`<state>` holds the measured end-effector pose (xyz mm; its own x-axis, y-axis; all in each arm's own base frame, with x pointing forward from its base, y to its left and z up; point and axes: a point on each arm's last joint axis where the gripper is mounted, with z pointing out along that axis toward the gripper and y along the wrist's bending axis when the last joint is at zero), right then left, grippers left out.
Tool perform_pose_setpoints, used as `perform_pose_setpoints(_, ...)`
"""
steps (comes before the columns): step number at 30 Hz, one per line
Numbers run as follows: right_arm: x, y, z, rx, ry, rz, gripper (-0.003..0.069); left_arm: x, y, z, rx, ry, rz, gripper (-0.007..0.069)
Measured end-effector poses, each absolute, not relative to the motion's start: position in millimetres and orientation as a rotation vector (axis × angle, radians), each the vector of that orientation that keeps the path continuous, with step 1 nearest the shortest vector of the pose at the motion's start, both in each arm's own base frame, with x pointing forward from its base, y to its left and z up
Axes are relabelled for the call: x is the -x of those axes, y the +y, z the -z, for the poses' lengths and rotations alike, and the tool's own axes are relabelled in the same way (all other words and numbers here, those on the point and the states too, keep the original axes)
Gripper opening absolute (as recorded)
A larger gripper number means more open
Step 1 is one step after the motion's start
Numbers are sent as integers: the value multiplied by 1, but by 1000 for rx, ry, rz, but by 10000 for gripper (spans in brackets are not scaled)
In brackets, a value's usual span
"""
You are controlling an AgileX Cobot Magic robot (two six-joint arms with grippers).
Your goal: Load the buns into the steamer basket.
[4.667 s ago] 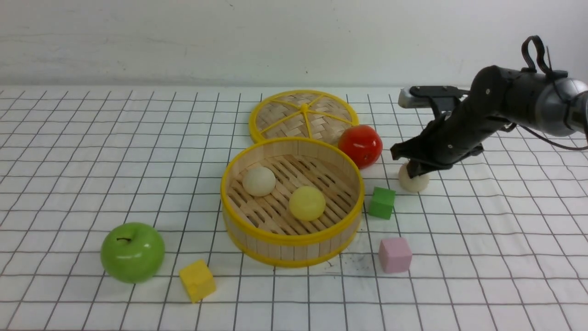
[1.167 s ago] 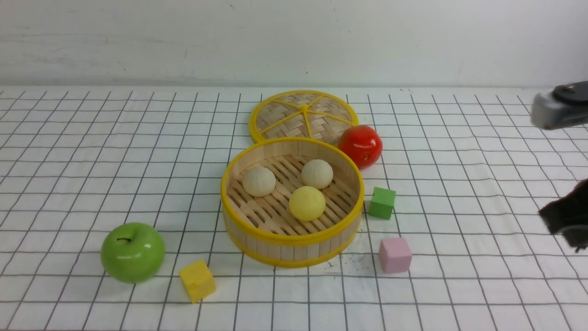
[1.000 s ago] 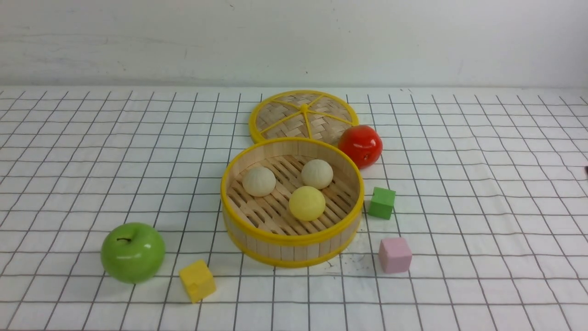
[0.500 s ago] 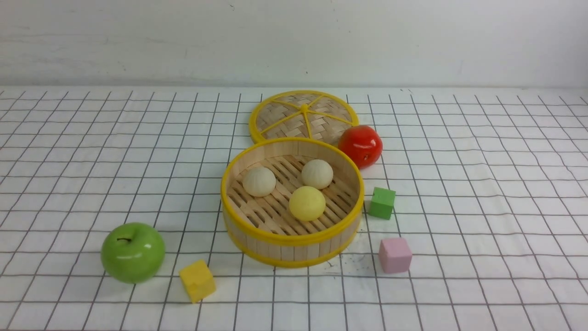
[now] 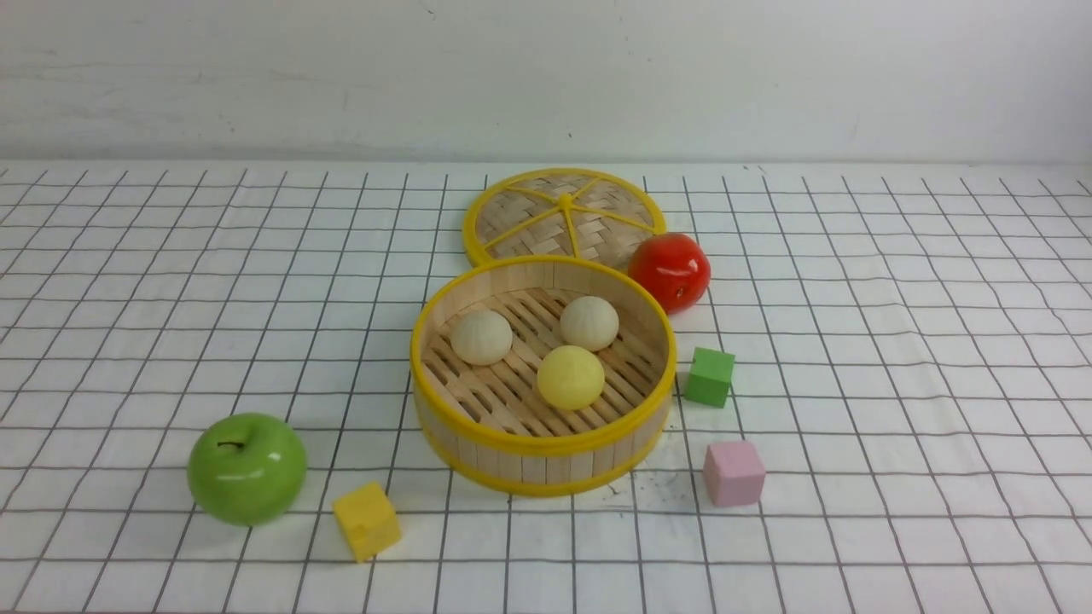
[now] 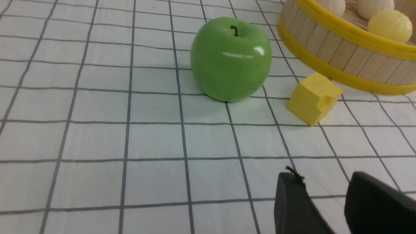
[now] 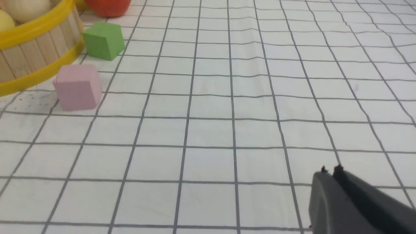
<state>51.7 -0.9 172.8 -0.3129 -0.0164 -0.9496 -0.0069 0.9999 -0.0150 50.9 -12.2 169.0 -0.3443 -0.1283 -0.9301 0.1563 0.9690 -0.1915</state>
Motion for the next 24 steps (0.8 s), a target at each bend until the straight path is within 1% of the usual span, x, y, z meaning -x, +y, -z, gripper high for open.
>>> perform_pose_setpoints(24,-52,-1,-173,16,1888,7,43,-51,-12,-169,-20,1900,292,237)
